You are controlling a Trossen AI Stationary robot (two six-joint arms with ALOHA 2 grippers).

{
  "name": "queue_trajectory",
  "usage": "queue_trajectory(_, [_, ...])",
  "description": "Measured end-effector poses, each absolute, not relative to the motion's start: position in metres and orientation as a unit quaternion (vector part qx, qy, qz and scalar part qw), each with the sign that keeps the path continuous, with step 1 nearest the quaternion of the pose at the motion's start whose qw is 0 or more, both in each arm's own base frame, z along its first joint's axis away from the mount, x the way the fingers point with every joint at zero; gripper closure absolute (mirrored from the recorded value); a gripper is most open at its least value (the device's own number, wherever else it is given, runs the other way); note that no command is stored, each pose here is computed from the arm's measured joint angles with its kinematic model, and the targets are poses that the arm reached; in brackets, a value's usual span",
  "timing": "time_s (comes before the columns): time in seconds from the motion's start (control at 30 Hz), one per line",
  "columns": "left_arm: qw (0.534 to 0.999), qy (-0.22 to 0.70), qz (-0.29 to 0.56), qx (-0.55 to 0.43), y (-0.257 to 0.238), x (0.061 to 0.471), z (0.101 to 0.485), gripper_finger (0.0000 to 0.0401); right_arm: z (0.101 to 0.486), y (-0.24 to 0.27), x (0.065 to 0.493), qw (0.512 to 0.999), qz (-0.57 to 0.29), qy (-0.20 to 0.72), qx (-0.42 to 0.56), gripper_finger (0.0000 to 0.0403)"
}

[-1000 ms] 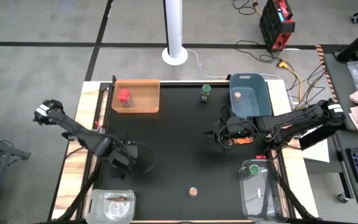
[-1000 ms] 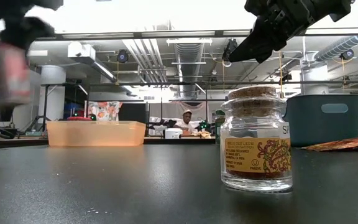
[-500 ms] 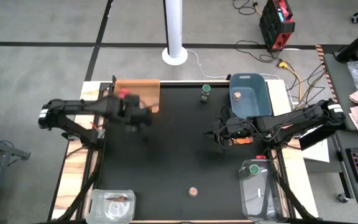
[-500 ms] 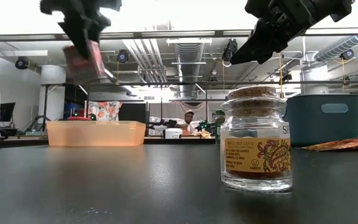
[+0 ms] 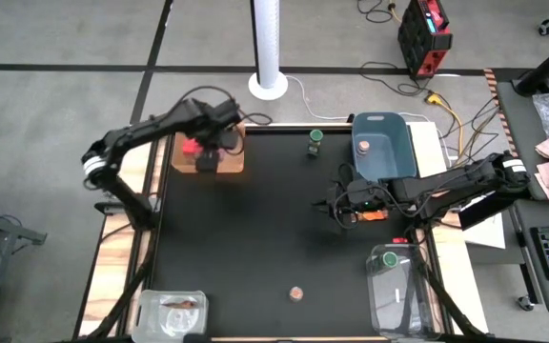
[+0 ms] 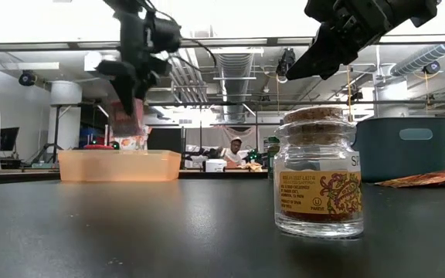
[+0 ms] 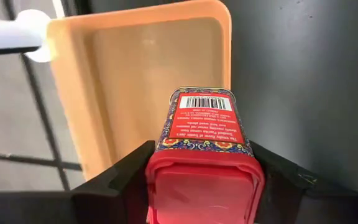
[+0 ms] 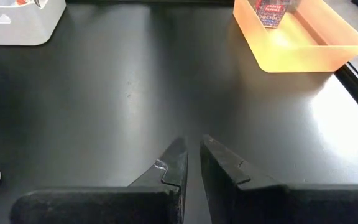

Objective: Sort spices by type
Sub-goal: Put the red seasoning can into the orange bin

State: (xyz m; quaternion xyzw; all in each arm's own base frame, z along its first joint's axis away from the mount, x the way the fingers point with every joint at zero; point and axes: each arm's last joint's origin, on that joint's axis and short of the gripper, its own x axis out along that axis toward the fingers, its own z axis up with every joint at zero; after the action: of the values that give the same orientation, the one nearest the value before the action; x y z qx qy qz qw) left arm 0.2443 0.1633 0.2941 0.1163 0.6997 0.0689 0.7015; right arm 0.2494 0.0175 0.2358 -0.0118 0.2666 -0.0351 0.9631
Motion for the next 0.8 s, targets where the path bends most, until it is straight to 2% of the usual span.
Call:
queue_trajectory(0.27, [0.695, 0.711, 0.021, 0.100, 0.214, 0.268, 0.270, 0.0205, 0.236, 0.017, 0.249, 0.963, -0.037, 0.266, -0.005, 0.0369])
queue_trajectory(0.43, [0.680, 0.728, 0.033, 0.084, 0.238, 0.270, 0.258, 0.0205, 0.236, 0.017, 0.249, 0.963, -0.037, 0.268, -0.005, 0.0369])
queue_trajectory(0.8, [0.662, 0.747, 0.046, 0.041, 0.254, 0.275, 0.226, 0.0205, 0.236, 0.017, 0.249, 0.963, -0.037, 0.268, -0.003, 0.0369])
